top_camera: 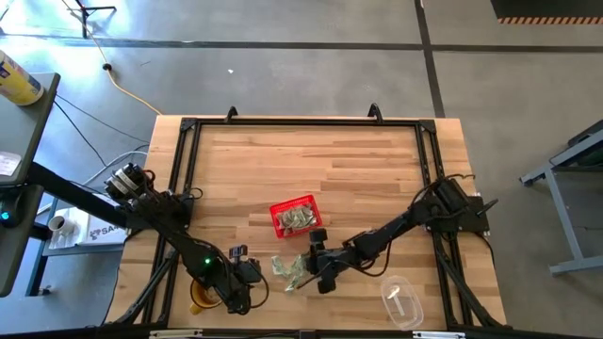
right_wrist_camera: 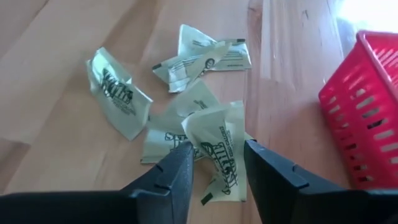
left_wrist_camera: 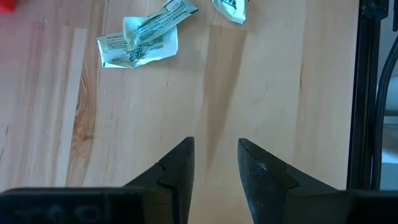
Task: Pick and place Stevia / Truvia into bins
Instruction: Put the stevia packet into the orange basket
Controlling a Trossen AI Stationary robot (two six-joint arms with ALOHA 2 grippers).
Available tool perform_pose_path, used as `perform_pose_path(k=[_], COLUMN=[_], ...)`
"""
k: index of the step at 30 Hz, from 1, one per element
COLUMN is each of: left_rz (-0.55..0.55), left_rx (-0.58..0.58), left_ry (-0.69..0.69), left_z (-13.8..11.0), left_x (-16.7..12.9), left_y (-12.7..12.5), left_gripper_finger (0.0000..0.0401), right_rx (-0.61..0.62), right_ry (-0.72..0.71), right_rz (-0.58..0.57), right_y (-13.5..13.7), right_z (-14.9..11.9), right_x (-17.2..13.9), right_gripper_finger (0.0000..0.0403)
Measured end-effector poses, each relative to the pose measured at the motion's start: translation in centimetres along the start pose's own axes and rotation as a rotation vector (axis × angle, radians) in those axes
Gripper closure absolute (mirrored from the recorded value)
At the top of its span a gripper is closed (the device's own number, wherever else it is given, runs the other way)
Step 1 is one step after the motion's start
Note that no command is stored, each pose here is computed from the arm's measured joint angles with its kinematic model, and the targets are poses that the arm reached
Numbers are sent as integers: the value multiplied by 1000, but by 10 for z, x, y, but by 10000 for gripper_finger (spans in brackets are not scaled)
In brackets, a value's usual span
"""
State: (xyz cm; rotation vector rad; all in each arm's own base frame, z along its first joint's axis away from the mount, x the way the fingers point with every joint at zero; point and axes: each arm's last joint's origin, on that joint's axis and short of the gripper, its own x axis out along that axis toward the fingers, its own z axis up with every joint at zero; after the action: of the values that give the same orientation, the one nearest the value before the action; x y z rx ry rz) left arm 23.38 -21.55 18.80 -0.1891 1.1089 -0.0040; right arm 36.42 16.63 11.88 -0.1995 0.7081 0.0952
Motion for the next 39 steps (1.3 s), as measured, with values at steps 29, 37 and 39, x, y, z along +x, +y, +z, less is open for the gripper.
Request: perform_pose_path(k=[29, 37, 39], left_rz=[36, 67, 67], left_rx=[-24, -14, -20], left_ry=[-26, -47, -47], left_z=[1, 1, 1], left_x=[0, 0, 0], left_y=[2, 3, 3], left_gripper_finger=[245, 245, 245], right_rx=[433, 594, 628], right_ry=[56, 250, 256], right_rz=[-23, 135, 103], right_y=[-56, -37, -33], right_z=[29, 0, -4], right_x=[-48, -16, -12], right_gripper_finger=[397, 318, 278])
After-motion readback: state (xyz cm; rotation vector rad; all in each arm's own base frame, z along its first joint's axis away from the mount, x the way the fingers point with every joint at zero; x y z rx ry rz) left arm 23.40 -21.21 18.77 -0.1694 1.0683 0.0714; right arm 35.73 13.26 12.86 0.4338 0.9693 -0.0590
